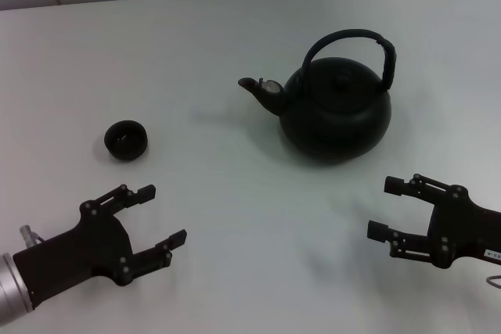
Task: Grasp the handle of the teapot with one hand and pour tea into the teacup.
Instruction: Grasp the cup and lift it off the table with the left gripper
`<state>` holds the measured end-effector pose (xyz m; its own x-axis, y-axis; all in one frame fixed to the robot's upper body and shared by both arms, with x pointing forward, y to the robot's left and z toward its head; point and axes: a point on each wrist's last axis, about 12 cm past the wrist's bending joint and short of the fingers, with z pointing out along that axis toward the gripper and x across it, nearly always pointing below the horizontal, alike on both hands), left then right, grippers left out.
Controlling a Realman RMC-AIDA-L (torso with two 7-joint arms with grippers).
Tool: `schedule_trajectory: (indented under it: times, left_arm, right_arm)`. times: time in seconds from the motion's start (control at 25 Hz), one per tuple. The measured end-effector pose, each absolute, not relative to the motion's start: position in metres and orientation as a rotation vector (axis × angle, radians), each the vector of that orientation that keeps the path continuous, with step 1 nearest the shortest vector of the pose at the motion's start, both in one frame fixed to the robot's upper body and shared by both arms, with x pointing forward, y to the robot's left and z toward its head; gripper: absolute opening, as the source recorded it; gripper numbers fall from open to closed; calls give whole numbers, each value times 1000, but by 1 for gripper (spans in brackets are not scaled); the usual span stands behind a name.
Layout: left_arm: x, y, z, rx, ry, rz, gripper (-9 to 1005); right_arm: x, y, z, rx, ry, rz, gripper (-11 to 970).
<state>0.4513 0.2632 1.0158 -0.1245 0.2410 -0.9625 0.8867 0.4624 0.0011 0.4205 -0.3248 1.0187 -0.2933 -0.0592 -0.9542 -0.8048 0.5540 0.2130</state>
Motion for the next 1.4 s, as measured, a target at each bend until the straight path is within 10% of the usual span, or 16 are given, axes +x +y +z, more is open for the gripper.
schedule_trajectory:
  times: [1.4]
  left_arm:
    - [534,266,1025,907,1732,-436,794]
  right_arm:
    - [422,-324,1020,-738,1721,881,834]
